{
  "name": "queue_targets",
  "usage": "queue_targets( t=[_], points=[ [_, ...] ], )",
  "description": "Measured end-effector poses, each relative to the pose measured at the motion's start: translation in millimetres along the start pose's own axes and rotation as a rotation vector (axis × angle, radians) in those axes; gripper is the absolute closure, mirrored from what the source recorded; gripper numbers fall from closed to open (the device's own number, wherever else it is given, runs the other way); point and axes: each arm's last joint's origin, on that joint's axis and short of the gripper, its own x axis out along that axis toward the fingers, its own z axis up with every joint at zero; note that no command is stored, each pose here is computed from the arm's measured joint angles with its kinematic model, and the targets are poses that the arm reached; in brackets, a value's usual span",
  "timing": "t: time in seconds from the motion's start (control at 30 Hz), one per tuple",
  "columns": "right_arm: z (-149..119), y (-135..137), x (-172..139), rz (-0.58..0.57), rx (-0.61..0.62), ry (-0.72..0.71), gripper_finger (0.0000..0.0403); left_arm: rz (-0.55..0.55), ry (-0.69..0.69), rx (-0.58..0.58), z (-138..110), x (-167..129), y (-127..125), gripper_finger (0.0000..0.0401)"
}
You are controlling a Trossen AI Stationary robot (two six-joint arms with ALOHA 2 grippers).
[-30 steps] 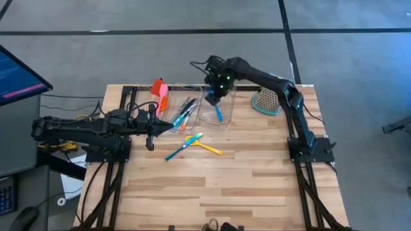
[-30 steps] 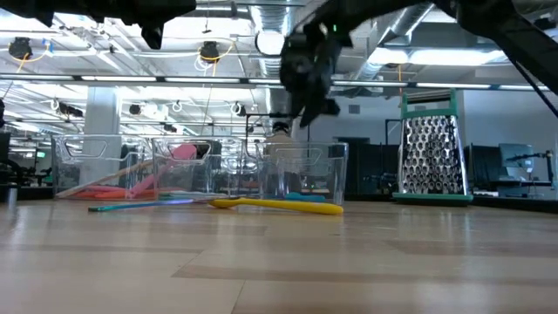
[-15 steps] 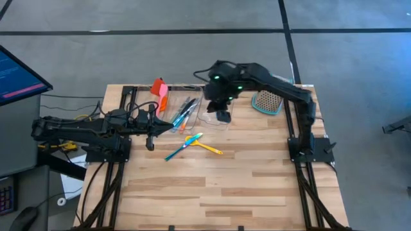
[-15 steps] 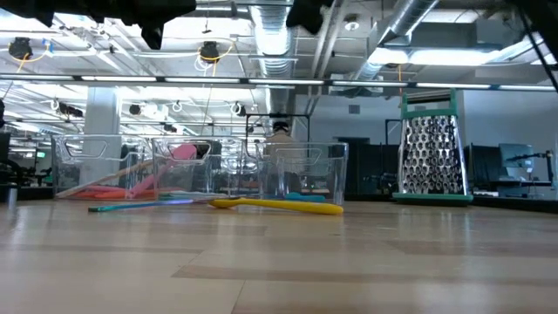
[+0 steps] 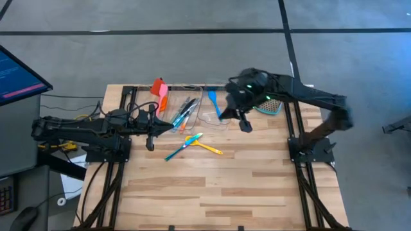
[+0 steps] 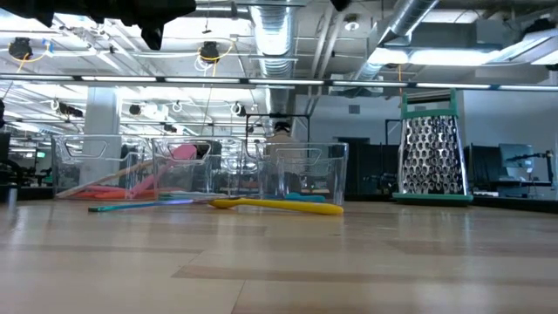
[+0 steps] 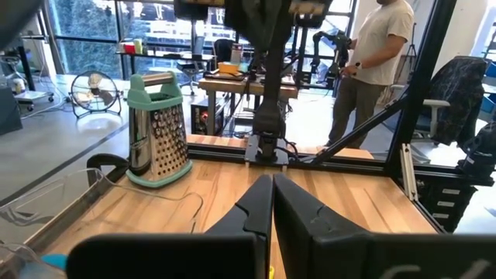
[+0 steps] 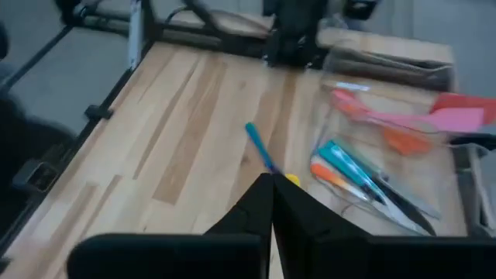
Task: Pick & Place Kitchen Items
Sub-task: Put the dark blue knife into the middle transparent bin
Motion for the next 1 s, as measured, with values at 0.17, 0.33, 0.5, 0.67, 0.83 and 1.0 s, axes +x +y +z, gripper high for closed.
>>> queue_targets(
  t=[0.17, 0.33, 0.5, 0.67, 0.83, 1.0],
  points=[
    [-54.3, 11.3, -10.9, -0.079, 0.026, -0.175, 0.0393, 0.000, 0.000, 0.013, 0.0, 0.0, 0.1, 0.0399],
    [-106.5, 30.5, -25.4, -0.139, 0.043, -0.327, 0.0395, 0.000, 0.000, 0.051, 0.0, 0.0, 0.1, 0.0399],
    [-147.9, 48.3, -30.2, -0.167, -0.009, -0.451, 0.0399, 0.001, -0.001, 0.054, 0.1, 0.0, 0.1, 0.0399],
    [-180.3, 60.7, -32.3, -0.186, -0.031, -0.539, 0.0398, 0.001, -0.001, 0.053, 0.1, 0.0, 0.2, 0.0399],
    [-208.7, 68.9, -27.5, -0.188, -0.019, -0.586, 0.0399, 0.001, -0.001, 0.050, 0.1, 0.0, 0.2, 0.0399],
    [-238.5, 73.1, -12.6, -0.177, 0.014, -0.577, 0.0397, 0.001, -0.002, 0.050, 0.2, 0.0, 0.2, 0.0399]
  ],
)
